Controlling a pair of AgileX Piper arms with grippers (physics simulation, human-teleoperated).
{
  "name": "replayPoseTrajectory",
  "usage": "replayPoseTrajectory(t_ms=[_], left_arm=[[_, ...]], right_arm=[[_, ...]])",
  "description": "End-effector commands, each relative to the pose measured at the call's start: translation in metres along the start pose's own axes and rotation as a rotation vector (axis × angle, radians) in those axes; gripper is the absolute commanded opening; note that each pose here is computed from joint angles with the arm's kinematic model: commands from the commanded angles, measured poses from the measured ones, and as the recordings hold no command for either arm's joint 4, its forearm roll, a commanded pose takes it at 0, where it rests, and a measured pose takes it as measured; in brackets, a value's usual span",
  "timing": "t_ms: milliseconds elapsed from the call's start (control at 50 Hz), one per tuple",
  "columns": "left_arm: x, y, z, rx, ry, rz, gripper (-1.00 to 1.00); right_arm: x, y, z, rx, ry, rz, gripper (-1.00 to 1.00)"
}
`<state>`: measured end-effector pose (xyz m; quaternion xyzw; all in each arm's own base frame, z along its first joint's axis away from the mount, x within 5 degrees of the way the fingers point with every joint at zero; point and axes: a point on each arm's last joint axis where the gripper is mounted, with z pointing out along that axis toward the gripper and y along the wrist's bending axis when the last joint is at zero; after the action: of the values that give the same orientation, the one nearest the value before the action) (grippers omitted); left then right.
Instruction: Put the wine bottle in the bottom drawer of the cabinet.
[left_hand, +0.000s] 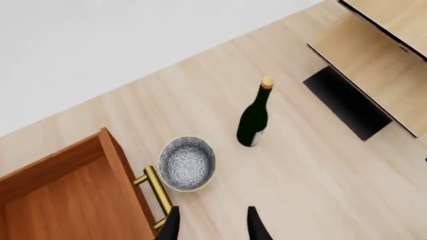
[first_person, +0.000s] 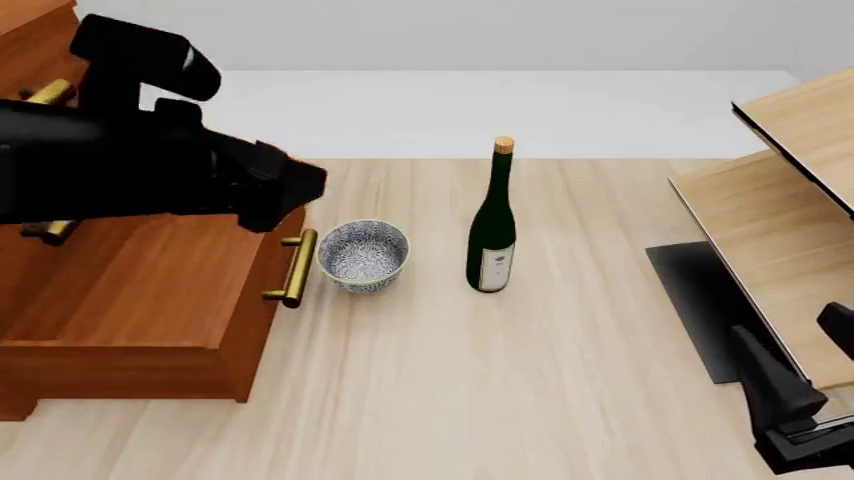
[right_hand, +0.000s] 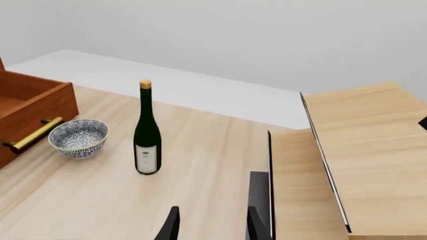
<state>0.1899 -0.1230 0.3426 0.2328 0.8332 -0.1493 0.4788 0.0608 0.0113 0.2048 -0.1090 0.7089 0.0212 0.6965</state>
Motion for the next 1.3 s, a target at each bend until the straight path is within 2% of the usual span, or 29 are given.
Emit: replayPoseTrajectory(t_ms=[20,100,160,200,260,400,500,800,1120,1300], left_arm=[[-0.020,-0.009,0.020,0.031,-0.066,0.009,1.00],[-0.023,-0.014,0.023,0.048,-0.101,0.062,1.00],[-0.025,-0.015,0.032,0.049,-0.097,0.064,1.00],[-0.028,-0.018,0.033,0.057,-0.120,0.092,1.00],[-0.030,-0.018,0.043,0.056,-0.111,0.081,1.00],[-0.033,-0.022,0.056,0.064,-0.122,0.117,1.00],[-0.037,-0.022,0.064,0.060,-0.135,0.105,1.00],[-0.040,-0.029,0.090,0.074,-0.147,0.138,1.00],[-0.045,-0.046,0.120,0.108,-0.145,0.186,1.00],[-0.050,-0.056,0.137,0.127,-0.148,0.188,1.00]], right_arm=[[0.000,0.000,0.000,-0.003,0.005,0.000,1.00],[0.001,0.000,0.000,-0.004,0.007,-0.002,1.00],[0.001,0.000,0.000,-0.006,0.009,-0.001,1.00],[0.001,0.000,0.001,-0.007,0.010,-0.001,1.00],[0.001,0.000,0.001,-0.008,0.011,-0.001,1.00],[0.001,0.000,0.001,-0.008,0.011,0.000,1.00],[0.001,0.000,0.001,-0.007,0.013,0.003,1.00],[0.002,0.001,0.000,-0.007,0.017,0.003,1.00],[0.003,0.001,-0.001,-0.009,0.025,0.007,1.00],[0.003,0.001,-0.001,-0.006,0.030,0.010,1.00]])
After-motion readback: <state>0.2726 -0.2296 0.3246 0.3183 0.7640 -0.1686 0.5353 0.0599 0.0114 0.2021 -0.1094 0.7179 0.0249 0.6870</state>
